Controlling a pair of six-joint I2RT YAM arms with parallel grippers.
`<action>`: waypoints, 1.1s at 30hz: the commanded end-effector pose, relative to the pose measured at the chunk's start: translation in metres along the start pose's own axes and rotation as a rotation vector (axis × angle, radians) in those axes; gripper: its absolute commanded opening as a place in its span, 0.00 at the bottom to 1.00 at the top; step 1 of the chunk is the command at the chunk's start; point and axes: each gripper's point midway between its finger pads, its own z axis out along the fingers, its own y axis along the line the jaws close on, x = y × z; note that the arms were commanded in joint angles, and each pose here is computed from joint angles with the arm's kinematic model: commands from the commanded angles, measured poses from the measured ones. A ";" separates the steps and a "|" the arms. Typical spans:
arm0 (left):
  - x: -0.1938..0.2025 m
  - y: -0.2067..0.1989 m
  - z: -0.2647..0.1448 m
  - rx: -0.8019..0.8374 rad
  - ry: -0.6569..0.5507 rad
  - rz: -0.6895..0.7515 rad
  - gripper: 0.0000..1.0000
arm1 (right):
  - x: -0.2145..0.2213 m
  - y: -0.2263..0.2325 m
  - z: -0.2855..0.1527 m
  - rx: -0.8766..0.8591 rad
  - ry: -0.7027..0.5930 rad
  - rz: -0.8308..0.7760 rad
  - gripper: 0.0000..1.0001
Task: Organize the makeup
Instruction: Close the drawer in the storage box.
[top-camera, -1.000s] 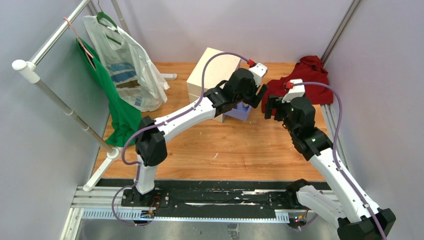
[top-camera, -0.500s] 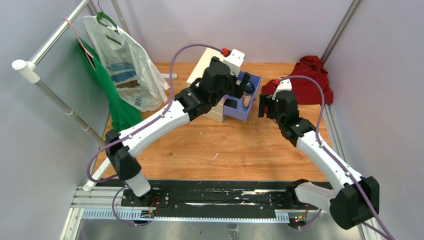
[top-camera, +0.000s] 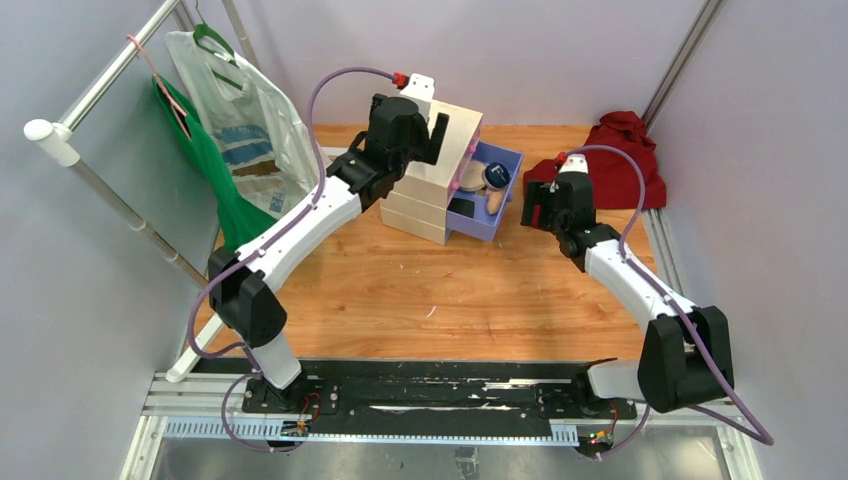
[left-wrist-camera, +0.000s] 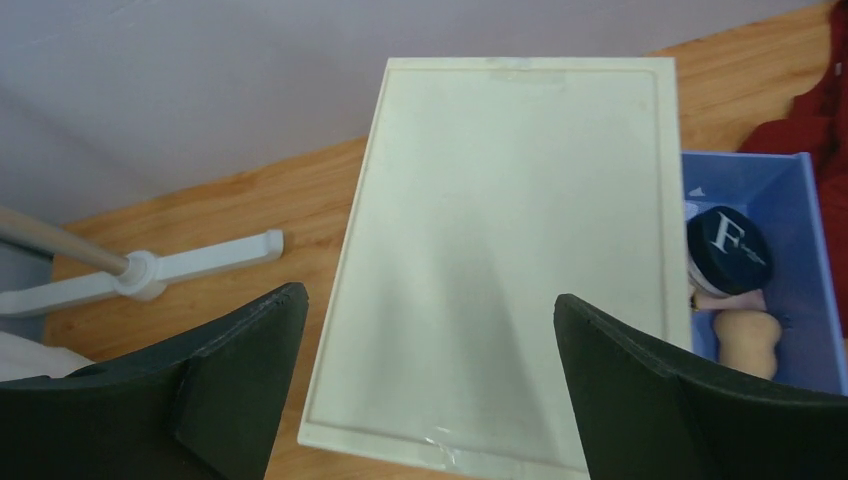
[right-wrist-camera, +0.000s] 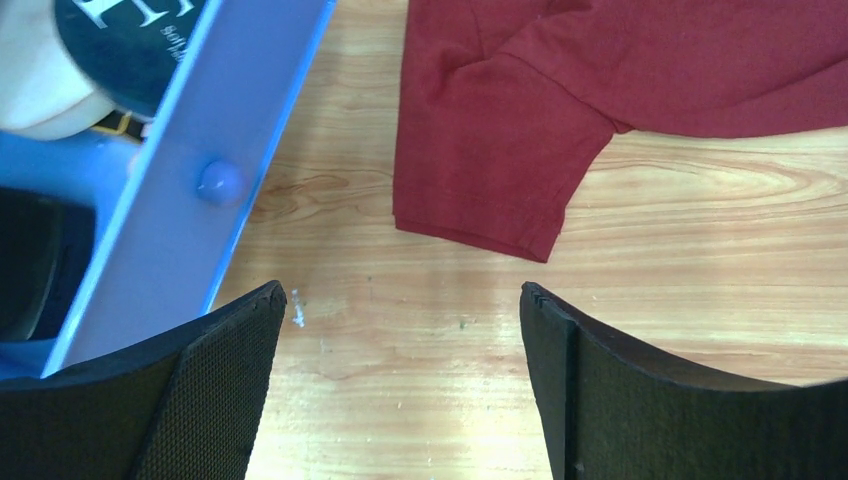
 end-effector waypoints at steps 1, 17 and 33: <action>0.004 0.025 0.028 -0.055 0.018 -0.019 0.98 | -0.022 -0.003 0.014 -0.029 -0.048 0.068 0.86; 0.022 0.070 0.082 0.048 0.065 -0.187 0.98 | -0.015 -0.004 0.062 -0.091 -0.002 0.105 0.86; 0.048 0.116 0.082 -0.085 0.075 -0.283 0.98 | -0.008 0.004 0.078 -0.131 0.040 0.103 0.86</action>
